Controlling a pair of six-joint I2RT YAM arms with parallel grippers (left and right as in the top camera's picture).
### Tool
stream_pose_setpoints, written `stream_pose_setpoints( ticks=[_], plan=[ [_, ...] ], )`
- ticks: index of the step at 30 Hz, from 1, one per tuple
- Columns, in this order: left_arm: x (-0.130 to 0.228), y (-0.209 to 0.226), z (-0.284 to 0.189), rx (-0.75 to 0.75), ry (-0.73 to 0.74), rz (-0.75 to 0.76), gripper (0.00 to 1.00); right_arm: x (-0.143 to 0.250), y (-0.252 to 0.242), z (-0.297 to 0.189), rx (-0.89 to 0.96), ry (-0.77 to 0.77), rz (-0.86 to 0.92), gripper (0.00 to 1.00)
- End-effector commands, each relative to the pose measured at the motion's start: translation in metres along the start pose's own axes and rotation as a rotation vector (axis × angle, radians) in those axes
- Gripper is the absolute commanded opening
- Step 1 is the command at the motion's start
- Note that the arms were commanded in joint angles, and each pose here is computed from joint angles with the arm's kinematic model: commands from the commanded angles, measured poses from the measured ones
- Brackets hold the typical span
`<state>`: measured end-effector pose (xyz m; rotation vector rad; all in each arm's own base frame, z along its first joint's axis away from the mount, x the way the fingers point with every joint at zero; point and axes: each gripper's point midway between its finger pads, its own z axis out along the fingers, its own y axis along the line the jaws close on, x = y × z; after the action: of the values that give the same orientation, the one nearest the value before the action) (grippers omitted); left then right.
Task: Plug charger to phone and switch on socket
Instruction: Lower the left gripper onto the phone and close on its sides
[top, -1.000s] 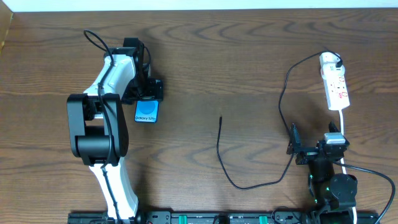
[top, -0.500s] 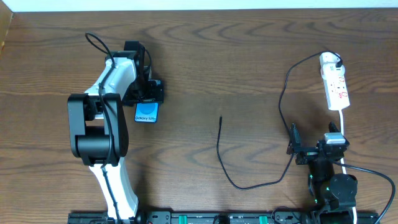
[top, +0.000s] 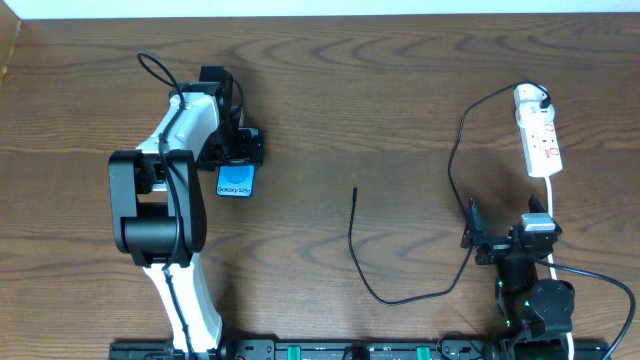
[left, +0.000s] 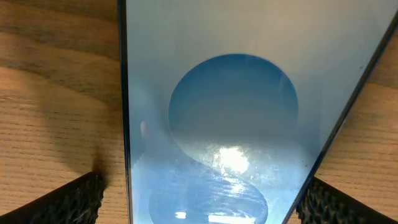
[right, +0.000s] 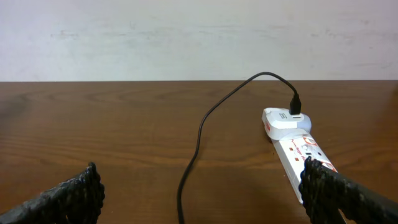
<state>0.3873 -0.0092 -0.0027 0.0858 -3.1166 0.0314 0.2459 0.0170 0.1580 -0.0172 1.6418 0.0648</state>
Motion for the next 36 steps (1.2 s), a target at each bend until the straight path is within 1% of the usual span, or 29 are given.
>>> stream_pose_setpoints(
  ticks=[1,11,21,26,32,36],
  plan=[
    [0.004,-0.002,0.005,0.018,0.013,0.003,0.98,0.000,0.000,0.000,0.003,-0.003,-0.015,0.99],
    [0.003,-0.009,0.005,0.037,0.008,0.011,0.98,0.000,0.000,0.000,0.003,-0.003,-0.015,0.99],
    [0.004,-0.025,0.005,0.042,0.009,0.055,0.98,0.000,0.000,0.000,0.003,-0.003,-0.015,0.99],
    [0.004,-0.020,0.005,0.007,0.006,0.057,0.98,0.000,0.000,0.000,0.003,-0.003,-0.015,0.99],
    [0.003,-0.020,0.005,0.007,0.004,0.057,0.98,0.000,0.000,0.000,0.003,-0.003,-0.015,0.99],
    [-0.001,-0.016,0.008,-0.015,-0.019,0.058,0.98,0.000,0.000,0.000,0.003,-0.003,-0.015,0.99]
  ],
)
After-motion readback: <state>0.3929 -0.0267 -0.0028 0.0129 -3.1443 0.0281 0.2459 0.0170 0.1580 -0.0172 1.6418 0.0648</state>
